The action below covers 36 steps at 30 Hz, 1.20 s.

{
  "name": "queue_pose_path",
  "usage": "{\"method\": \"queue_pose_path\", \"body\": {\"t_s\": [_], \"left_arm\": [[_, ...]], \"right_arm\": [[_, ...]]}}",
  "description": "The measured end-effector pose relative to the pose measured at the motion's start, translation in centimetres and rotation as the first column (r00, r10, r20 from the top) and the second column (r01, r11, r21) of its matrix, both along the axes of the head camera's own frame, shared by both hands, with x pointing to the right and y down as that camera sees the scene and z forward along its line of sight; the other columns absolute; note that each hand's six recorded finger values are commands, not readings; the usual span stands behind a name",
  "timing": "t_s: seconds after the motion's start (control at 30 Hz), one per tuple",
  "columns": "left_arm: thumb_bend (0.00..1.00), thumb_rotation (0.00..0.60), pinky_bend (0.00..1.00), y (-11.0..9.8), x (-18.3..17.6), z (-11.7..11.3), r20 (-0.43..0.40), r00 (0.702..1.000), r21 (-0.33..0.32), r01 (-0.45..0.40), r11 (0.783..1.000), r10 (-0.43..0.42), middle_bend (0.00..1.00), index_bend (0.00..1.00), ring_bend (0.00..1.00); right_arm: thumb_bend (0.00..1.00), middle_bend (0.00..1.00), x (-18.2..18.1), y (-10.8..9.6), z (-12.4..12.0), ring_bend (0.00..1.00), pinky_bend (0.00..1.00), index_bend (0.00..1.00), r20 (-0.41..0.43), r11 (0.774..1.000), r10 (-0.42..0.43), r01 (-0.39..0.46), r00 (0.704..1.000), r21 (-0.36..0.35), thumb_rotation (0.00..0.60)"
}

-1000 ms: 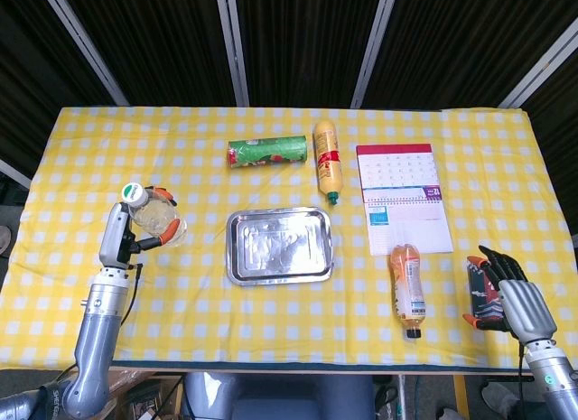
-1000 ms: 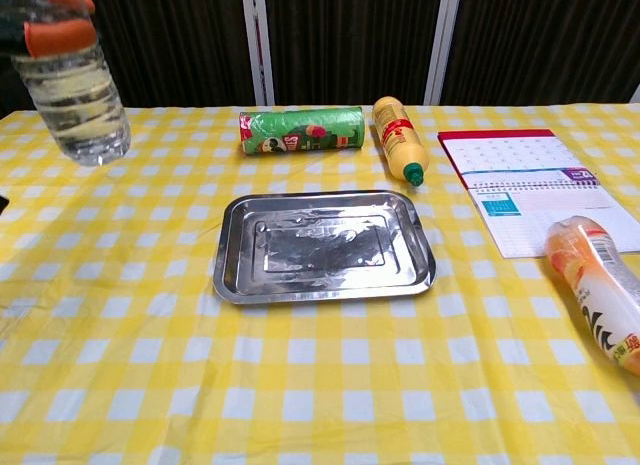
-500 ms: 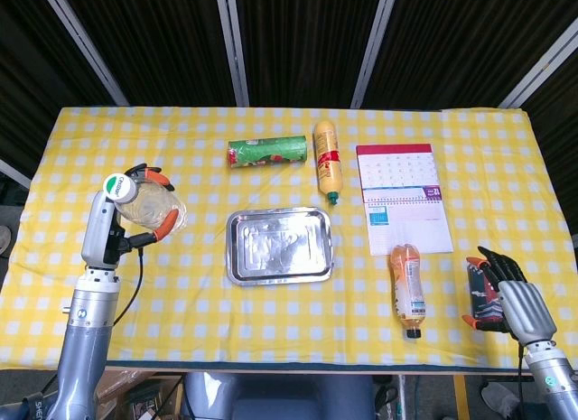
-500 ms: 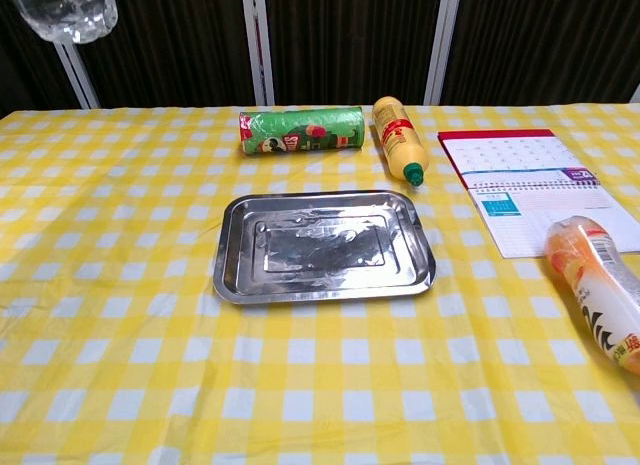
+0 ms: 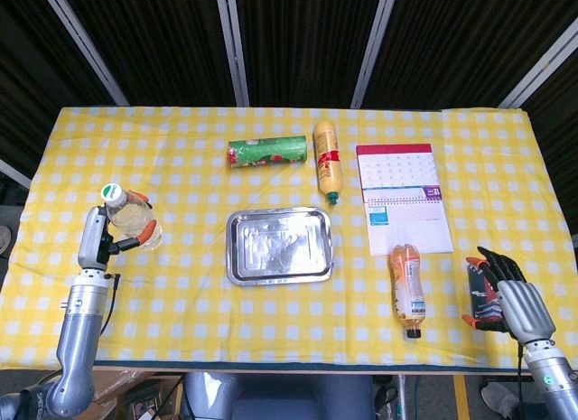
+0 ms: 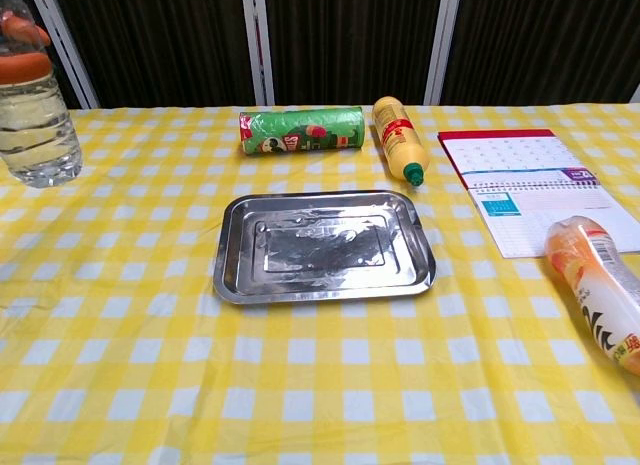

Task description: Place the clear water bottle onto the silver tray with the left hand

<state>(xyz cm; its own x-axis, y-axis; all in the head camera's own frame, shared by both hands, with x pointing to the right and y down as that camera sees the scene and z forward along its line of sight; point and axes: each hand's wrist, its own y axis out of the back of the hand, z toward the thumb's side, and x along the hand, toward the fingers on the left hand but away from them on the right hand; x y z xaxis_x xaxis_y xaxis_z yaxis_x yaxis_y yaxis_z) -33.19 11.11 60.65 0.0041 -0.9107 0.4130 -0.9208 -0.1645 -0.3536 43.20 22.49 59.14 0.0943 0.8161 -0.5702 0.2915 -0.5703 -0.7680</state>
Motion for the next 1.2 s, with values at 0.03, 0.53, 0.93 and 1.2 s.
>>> {"method": "queue_pose_path", "body": {"t_s": [0.03, 0.53, 0.93, 1.2], "left_arm": [[0.53, 0.600, 0.12, 0.0, -0.1, 0.1, -0.005, 1.000, 0.000, 0.000, 1.000, 0.000, 0.79, 0.77, 0.24], [0.53, 0.600, 0.12, -0.9, 4.1, -0.6, -0.135, 0.990, 0.028, -0.027, 0.999, 0.031, 0.79, 0.77, 0.24], [0.53, 0.600, 0.12, -0.5, 15.3, 0.5, -0.234, 0.958, 0.010, -0.170, 0.985, 0.167, 0.80, 0.78, 0.24], [0.53, 0.600, 0.12, -0.6, 15.4, -1.2, -0.171, 0.969, 0.053, -0.171, 0.984, 0.178, 0.80, 0.78, 0.24]], "right_arm": [[0.16, 0.04, 0.0, 0.0, 0.0, 0.00, 0.00, 0.18, 0.000, 1.000, 0.000, 0.000, 1.000, -0.001, 0.600], [0.16, 0.04, -0.2, 0.1, 0.3, 0.00, 0.00, 0.18, -0.004, 1.000, -0.006, 0.005, 1.000, -0.011, 0.600], [0.16, 0.04, 0.2, -0.1, 0.2, 0.00, 0.00, 0.18, -0.002, 1.000, 0.002, -0.002, 1.000, -0.007, 0.600], [0.16, 0.04, 0.0, 0.0, 0.0, 0.00, 0.00, 0.18, 0.005, 1.000, -0.002, 0.002, 1.000, -0.003, 0.600]]}}
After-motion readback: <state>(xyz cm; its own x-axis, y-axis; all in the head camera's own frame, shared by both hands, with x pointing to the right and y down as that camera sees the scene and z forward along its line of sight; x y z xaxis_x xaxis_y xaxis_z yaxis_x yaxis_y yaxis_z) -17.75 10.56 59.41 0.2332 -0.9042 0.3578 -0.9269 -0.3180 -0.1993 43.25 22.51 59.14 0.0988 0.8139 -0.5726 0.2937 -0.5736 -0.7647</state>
